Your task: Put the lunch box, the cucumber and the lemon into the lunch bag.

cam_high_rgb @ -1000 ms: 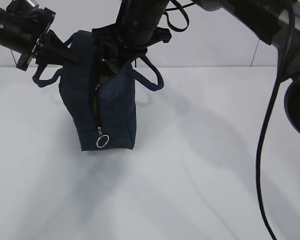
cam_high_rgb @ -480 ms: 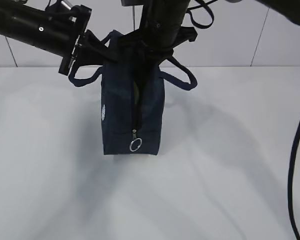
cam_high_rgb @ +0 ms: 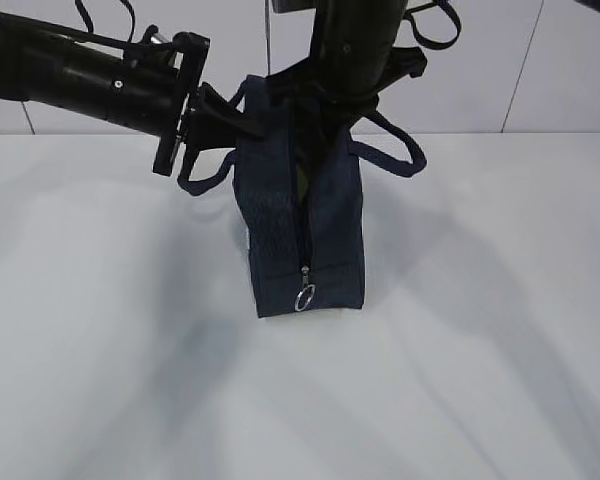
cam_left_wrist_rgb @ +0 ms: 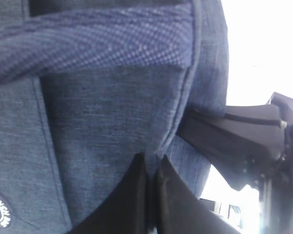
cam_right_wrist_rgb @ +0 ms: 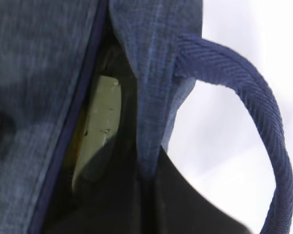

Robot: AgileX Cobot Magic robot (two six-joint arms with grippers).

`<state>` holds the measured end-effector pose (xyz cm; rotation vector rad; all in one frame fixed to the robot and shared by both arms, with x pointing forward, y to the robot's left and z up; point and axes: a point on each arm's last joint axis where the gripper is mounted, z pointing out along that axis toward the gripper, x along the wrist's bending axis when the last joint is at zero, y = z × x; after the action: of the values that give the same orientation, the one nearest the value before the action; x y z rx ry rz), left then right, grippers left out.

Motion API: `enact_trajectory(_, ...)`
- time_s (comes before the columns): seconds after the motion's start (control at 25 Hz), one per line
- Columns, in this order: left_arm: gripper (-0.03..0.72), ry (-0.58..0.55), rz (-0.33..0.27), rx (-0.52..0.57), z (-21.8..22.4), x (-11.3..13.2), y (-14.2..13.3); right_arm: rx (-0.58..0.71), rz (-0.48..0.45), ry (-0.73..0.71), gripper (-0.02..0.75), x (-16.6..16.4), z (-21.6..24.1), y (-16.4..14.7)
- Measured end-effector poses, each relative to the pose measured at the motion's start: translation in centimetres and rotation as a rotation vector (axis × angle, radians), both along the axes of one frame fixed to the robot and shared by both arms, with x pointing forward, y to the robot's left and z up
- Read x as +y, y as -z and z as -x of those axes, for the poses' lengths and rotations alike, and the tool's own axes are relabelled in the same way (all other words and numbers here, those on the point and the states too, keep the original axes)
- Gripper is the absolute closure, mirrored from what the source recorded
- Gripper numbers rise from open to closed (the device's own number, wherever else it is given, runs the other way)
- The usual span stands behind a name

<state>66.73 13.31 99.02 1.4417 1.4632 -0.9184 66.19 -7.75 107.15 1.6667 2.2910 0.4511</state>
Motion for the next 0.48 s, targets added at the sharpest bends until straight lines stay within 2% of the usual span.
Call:
enact_trajectory(0.16, 0.696, -0.008, 0.010, 0.019, -0.2, -0.1, 0.7, 0.028, 0.020, 0.001, 0.720, -0.1, 0.1, 1.1)
enact_trajectory(0.48, 0.694, -0.011, 0.015, 0.028, -0.4, -0.1, 1.5, 0.020, 0.043, 0.004, 0.719, -0.3, 0.0, 1.3)
